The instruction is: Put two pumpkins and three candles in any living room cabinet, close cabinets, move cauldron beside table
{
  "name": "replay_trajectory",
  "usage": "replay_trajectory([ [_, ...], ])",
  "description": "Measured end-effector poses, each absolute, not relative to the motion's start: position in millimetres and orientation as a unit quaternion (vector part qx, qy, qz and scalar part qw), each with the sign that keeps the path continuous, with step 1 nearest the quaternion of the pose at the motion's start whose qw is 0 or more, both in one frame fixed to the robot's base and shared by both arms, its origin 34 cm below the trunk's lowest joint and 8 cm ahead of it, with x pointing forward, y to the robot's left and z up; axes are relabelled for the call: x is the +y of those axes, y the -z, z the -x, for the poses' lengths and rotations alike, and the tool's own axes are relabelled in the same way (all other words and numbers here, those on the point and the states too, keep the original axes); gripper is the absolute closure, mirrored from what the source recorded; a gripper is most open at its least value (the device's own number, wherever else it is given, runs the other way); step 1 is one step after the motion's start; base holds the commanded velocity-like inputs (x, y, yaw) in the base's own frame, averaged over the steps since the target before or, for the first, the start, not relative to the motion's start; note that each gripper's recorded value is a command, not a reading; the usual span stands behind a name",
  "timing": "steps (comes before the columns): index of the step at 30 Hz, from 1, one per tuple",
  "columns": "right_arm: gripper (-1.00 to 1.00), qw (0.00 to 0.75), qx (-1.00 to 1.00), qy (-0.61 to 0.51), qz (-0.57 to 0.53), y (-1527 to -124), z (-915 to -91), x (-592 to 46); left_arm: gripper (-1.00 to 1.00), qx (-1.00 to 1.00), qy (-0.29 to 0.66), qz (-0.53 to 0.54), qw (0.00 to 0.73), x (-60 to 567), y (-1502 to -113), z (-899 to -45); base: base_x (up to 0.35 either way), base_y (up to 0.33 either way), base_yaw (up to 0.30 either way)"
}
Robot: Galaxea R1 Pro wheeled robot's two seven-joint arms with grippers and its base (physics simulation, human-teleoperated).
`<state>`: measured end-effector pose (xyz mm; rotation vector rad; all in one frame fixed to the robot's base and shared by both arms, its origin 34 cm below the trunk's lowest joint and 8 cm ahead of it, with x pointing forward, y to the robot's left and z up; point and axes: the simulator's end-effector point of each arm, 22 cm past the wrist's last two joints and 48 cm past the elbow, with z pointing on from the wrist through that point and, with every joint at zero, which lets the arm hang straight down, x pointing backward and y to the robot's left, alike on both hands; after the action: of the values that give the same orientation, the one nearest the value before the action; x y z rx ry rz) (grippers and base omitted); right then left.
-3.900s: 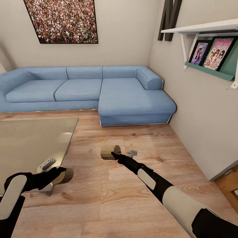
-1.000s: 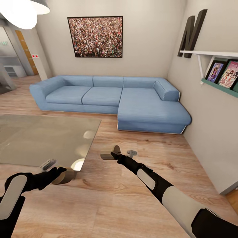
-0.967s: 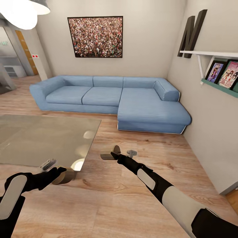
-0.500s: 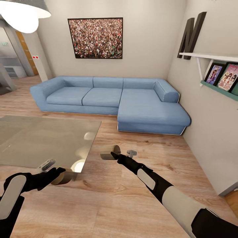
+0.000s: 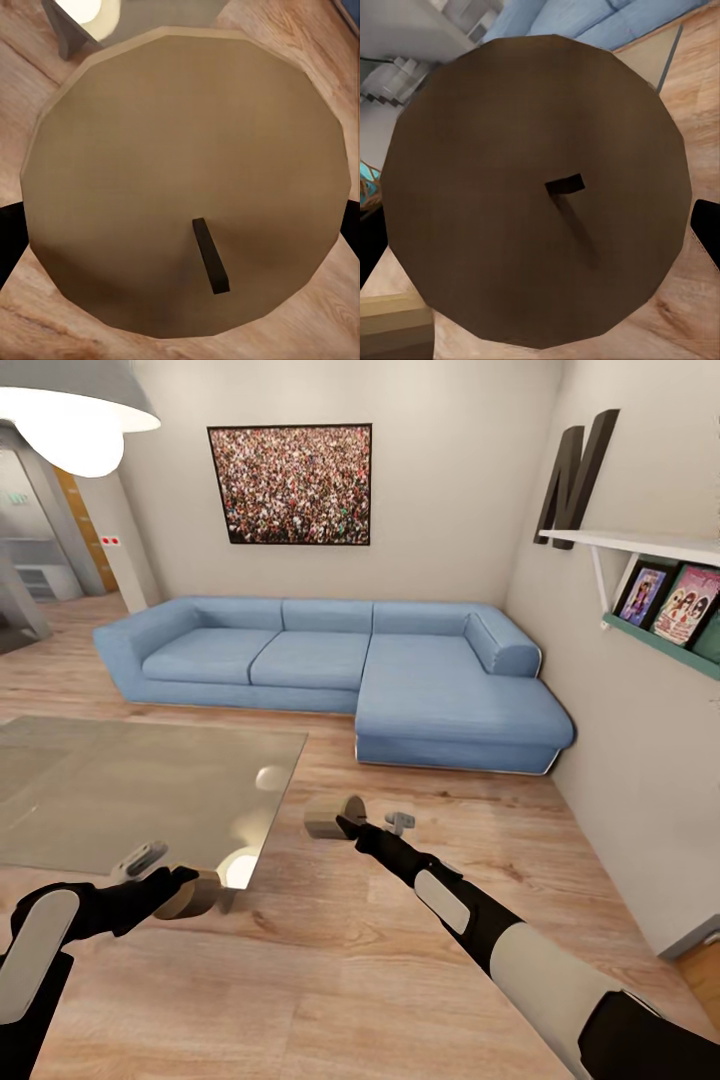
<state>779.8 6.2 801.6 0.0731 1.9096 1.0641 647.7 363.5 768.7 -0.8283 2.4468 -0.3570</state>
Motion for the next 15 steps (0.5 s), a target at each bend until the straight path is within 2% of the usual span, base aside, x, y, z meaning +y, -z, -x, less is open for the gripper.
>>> replay_trajectory([
  [15,1.0,0.473,0.769,-0.43,-0.023,-842,-781,5,1.0,0.901,0.139,0.305,0.274,362,-805,-650,0.0,0.0,0.0],
])
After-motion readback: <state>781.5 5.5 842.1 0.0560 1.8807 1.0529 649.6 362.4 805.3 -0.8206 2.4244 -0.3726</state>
